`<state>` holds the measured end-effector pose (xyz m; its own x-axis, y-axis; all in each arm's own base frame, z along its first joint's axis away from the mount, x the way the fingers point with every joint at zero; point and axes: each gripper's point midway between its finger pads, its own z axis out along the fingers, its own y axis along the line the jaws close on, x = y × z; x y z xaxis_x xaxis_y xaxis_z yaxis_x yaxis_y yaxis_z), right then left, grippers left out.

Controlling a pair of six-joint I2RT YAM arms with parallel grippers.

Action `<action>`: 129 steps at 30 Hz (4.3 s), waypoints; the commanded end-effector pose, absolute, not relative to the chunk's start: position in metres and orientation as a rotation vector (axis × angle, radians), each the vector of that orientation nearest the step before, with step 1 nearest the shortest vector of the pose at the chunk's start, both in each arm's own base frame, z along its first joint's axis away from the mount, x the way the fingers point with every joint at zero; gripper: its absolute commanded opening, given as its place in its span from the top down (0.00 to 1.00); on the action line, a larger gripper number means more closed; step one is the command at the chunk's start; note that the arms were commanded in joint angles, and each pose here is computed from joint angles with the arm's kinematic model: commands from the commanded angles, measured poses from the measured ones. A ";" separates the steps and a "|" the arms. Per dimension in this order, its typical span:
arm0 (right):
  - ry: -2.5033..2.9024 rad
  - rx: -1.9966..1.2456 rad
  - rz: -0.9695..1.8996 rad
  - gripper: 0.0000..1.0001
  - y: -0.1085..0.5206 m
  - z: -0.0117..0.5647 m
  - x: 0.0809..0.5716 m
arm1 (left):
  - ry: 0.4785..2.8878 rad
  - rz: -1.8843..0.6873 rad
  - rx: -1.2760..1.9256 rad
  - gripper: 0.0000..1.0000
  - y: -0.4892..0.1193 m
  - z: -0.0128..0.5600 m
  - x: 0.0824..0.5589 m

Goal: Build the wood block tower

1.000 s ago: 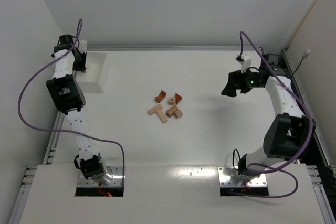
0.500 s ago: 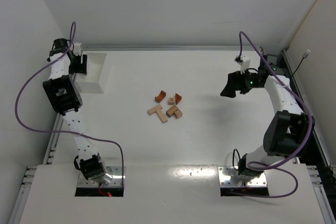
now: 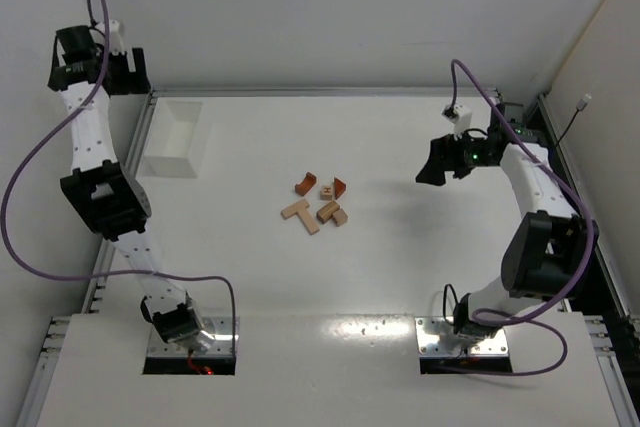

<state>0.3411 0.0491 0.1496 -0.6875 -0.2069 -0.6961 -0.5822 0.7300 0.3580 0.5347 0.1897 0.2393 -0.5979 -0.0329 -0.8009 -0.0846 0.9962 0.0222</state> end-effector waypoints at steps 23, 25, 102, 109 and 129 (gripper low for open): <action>2.250 -0.712 0.335 0.06 0.132 0.147 0.382 | 2.338 -0.257 0.587 0.31 -0.150 0.188 0.353; 2.280 -0.597 0.313 0.09 0.135 0.146 0.394 | 2.329 -0.286 0.564 0.47 -0.161 0.195 0.371; 2.411 -0.112 1.364 1.00 0.287 0.034 0.470 | 2.359 -1.620 0.563 1.00 -0.282 0.026 0.451; 2.501 -0.064 1.379 1.00 0.280 0.014 0.442 | 2.378 -1.623 0.572 1.00 -0.279 0.014 0.444; 2.542 -0.049 1.476 1.00 0.280 0.026 0.389 | 2.438 -1.684 0.700 1.00 -0.266 0.029 0.332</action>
<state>0.3853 0.2703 -0.0095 -0.9908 0.0840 -0.1057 -0.0428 0.5467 0.8363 0.3507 -0.2608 0.0155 -0.9321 0.2614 -0.2507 0.3295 0.3244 -0.8867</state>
